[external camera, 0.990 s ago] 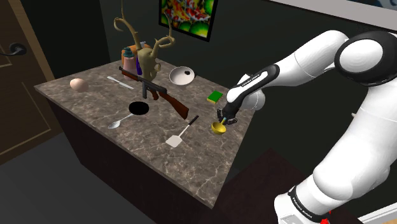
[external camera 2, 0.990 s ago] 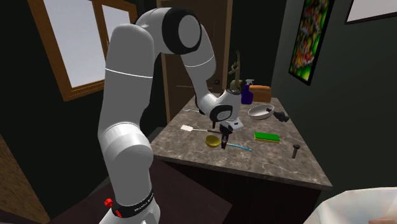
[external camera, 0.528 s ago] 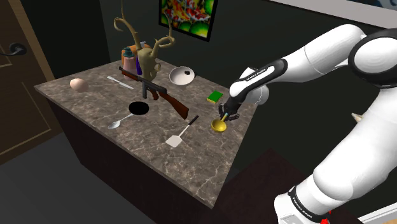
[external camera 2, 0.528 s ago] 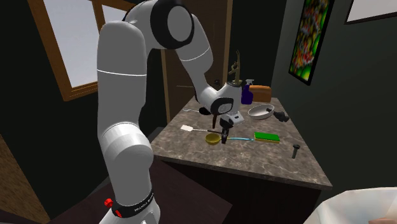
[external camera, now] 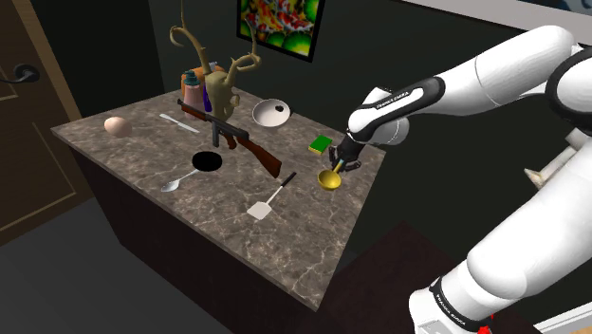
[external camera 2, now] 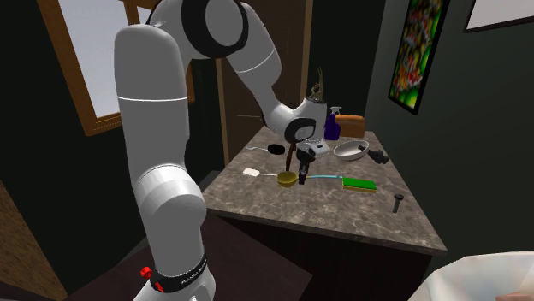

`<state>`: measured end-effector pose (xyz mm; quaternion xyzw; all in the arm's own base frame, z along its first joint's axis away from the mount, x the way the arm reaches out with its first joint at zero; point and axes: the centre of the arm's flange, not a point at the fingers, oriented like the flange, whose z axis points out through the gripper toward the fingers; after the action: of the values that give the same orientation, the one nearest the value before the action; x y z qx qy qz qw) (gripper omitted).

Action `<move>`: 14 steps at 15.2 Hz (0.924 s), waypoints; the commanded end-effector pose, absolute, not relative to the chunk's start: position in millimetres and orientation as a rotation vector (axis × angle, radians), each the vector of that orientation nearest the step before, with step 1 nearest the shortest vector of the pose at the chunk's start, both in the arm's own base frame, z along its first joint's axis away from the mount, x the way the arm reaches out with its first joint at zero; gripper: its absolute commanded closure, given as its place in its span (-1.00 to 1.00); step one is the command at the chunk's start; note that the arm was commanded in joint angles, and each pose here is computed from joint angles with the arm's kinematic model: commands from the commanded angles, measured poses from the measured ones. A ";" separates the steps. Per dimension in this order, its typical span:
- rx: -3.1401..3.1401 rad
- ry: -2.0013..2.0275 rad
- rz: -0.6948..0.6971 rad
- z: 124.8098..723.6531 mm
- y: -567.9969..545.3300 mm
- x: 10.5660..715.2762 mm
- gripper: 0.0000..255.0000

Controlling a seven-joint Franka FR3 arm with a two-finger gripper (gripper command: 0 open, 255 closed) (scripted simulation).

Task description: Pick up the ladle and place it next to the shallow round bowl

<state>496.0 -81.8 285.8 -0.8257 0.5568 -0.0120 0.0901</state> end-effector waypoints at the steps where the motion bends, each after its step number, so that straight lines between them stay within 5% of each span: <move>1: -2.455 1.656 -0.035 296.1 -81.3 496.5 1.00; 14: -2.455 1.656 -0.035 364.7 -81.3 496.5 1.00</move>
<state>495.3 -80.8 358.5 -0.8256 0.5568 -0.0121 0.0901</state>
